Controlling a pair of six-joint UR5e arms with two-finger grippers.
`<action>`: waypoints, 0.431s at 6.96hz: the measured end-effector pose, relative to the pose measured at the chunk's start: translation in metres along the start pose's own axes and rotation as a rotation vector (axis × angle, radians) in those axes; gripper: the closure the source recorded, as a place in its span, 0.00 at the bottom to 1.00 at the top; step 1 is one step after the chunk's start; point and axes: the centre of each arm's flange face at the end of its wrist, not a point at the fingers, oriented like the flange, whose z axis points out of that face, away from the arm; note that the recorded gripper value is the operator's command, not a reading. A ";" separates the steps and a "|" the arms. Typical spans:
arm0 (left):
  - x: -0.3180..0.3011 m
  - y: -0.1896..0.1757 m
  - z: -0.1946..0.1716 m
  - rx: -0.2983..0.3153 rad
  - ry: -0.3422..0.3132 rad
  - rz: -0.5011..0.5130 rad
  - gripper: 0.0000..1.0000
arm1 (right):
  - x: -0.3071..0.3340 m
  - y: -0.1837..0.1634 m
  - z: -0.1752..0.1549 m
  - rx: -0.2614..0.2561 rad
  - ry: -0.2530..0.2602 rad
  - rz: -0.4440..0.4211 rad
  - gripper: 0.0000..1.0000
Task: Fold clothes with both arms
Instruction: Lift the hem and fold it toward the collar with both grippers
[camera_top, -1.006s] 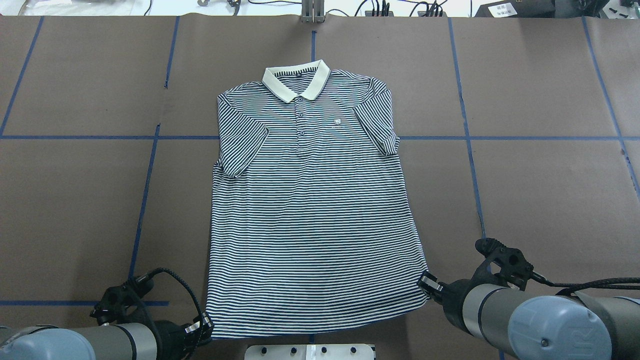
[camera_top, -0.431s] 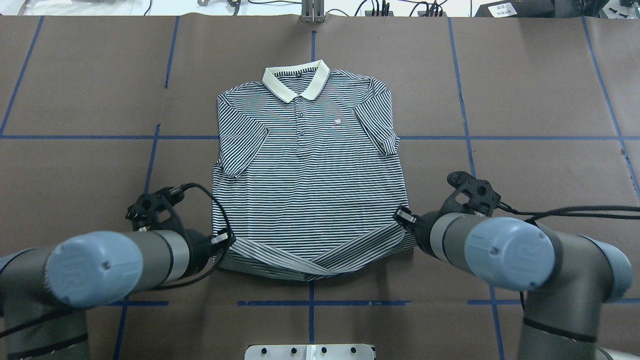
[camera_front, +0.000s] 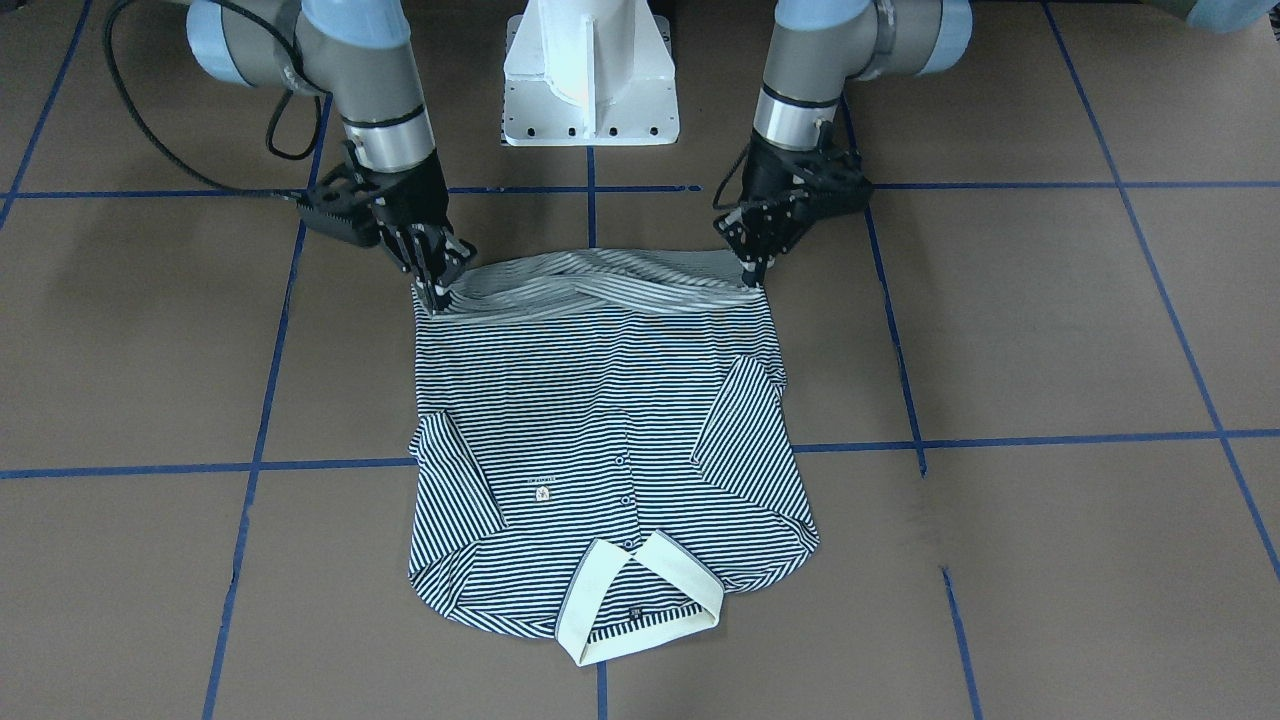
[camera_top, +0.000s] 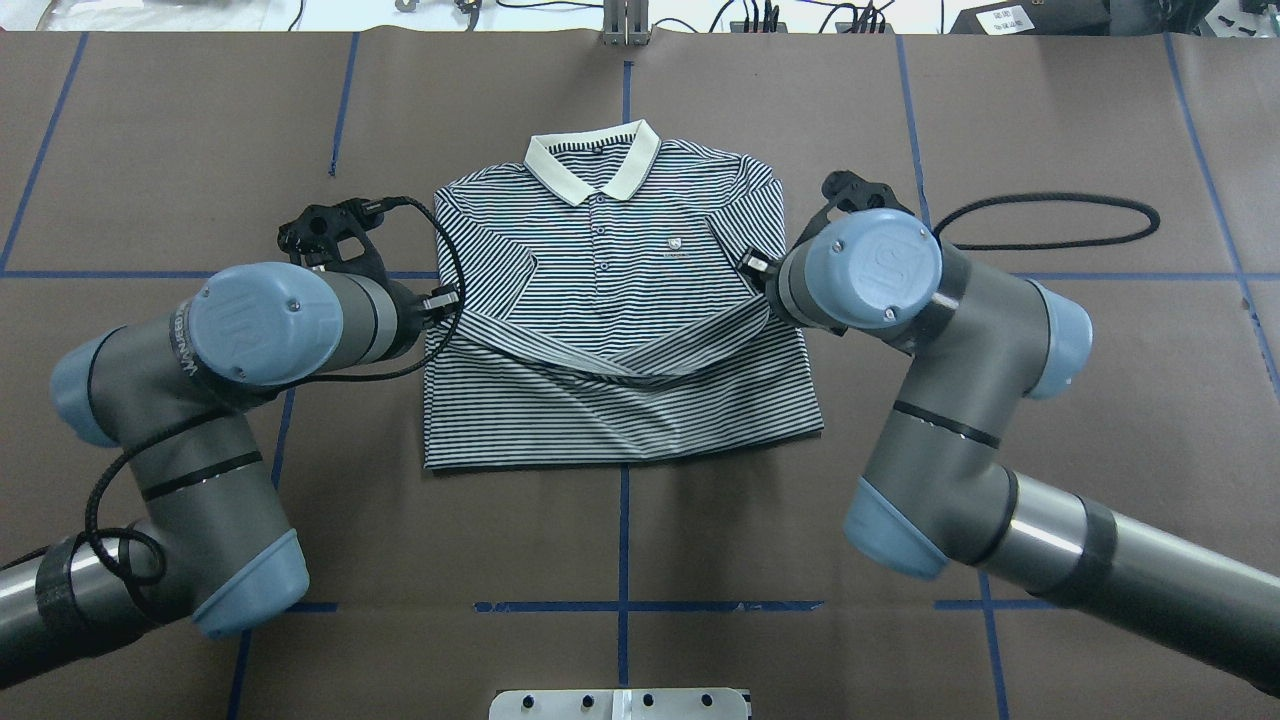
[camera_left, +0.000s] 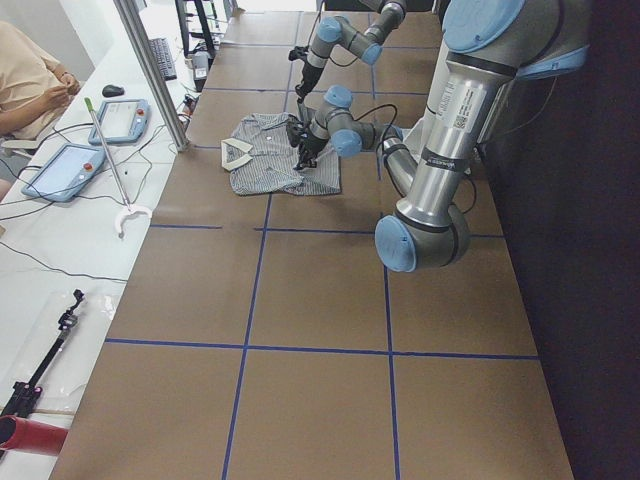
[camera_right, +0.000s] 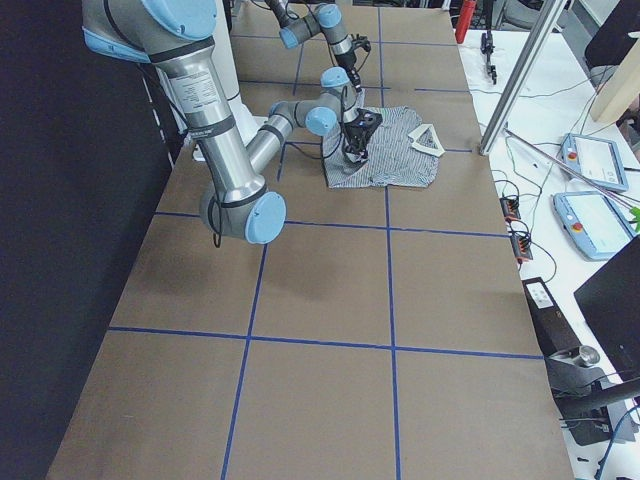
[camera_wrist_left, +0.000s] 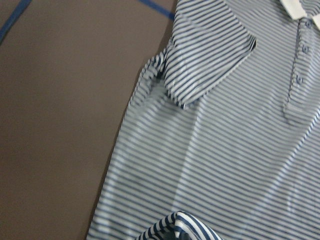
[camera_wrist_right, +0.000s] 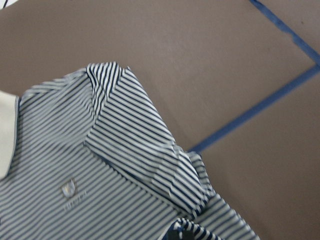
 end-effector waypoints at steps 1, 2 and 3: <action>-0.005 -0.024 0.020 0.028 -0.004 0.014 1.00 | -0.026 -0.034 0.020 0.018 0.028 0.006 1.00; -0.007 -0.041 0.034 0.048 -0.009 0.020 1.00 | -0.045 -0.057 0.039 0.031 0.036 0.011 1.00; -0.003 -0.054 0.045 0.062 -0.016 0.019 1.00 | -0.059 -0.074 0.057 0.039 0.039 0.015 1.00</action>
